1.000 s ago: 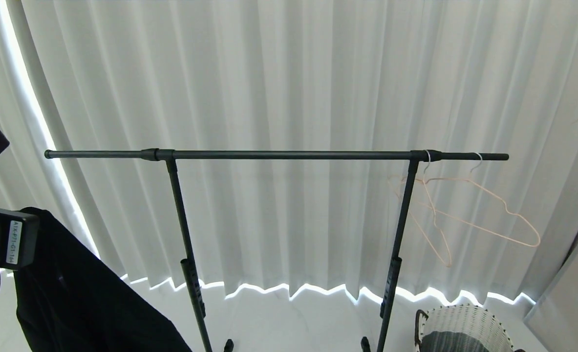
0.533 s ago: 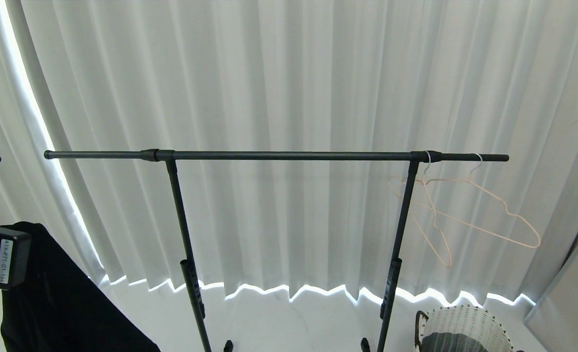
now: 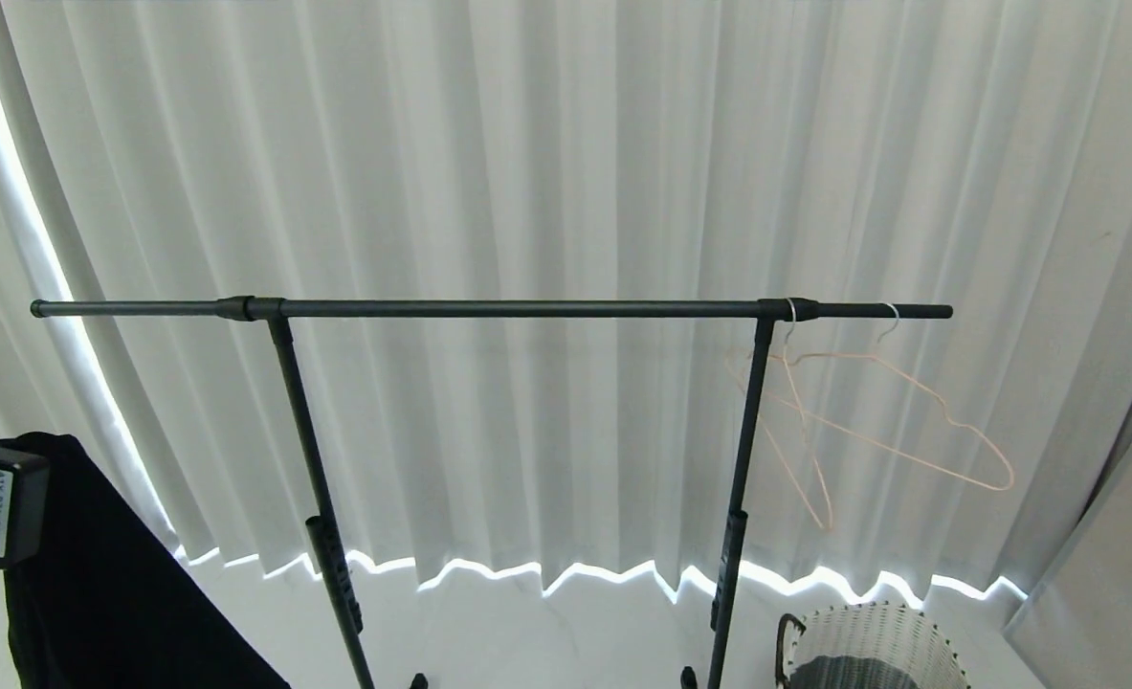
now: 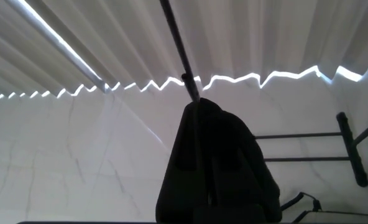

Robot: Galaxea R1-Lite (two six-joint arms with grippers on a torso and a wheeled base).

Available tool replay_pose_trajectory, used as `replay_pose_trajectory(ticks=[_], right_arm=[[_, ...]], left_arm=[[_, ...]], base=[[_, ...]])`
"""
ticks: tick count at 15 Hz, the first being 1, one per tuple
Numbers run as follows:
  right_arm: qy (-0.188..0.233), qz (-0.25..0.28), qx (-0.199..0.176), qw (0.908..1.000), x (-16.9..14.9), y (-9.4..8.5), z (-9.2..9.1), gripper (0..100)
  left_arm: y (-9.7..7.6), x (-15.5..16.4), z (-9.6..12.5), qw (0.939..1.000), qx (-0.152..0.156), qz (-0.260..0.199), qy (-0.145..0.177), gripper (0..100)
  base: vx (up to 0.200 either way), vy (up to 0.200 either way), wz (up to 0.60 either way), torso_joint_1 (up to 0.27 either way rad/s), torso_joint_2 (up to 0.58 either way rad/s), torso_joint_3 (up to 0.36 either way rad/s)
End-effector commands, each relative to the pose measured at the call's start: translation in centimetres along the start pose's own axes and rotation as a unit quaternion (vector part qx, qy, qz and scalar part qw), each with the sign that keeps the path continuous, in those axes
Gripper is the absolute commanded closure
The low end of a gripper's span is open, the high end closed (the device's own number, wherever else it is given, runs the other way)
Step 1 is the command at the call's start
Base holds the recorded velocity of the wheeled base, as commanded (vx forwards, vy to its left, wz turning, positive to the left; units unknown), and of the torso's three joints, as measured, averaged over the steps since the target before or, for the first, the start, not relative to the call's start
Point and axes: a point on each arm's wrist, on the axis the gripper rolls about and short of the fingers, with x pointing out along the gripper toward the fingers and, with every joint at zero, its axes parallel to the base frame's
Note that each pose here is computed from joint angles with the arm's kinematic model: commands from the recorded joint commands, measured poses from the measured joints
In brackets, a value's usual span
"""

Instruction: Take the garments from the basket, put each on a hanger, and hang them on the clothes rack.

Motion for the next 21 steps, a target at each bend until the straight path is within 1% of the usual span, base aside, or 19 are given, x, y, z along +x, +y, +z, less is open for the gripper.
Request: replay_pose_trajectory(ticks=[1,3,5,9,14,19,21], right_arm=[[0.002,0.001,0.0,1.0,0.1,0.0,0.0,0],[0.002,0.001,-0.008,1.0,0.1,0.0,0.0,0],[0.001,0.006,-0.008,1.0,0.2,0.0,0.1,0],[-0.003,0.035,-0.03,0.9989,0.4,0.5,0.2,0],[0.0,0.035,-0.03,0.9989,0.5,0.5,0.2,0],[0.007,0.037,-0.03,0.9988,1.3,0.6,0.4,0],[0.008,0.037,-0.03,0.9988,1.5,0.6,0.5,0]], left_arm=[[0.0,0.0,0.0,1.0,0.0,0.0,0.0,100],[0.0,0.0,0.0,1.0,0.0,0.0,0.0,100],[0.0,0.0,0.0,1.0,0.0,-0.001,0.001,100],[0.0,0.0,0.0,1.0,-0.001,-0.001,0.001,100],[0.0,-0.2,0.0,1.0,-0.001,0.0,-0.003,100],[-0.1,-0.4,0.0,1.0,0.0,-0.003,-0.008,100],[-0.3,-0.6,0.0,0.9999,0.004,-0.01,-0.013,100]], base=[[0.0,-0.2,0.0,0.007,0.0,0.002],[0.0,-0.2,0.0,0.002,0.0,0.0],[0.0,0.0,0.0,0.0,0.0,0.0],[0.0,0.0,0.0,0.0,0.0,0.0],[0.0,0.0,0.0,0.0,0.0,0.0],[0.2,0.0,0.0,-0.002,0.0,0.003],[0.2,0.0,0.0,0.007,0.01,0.01]])
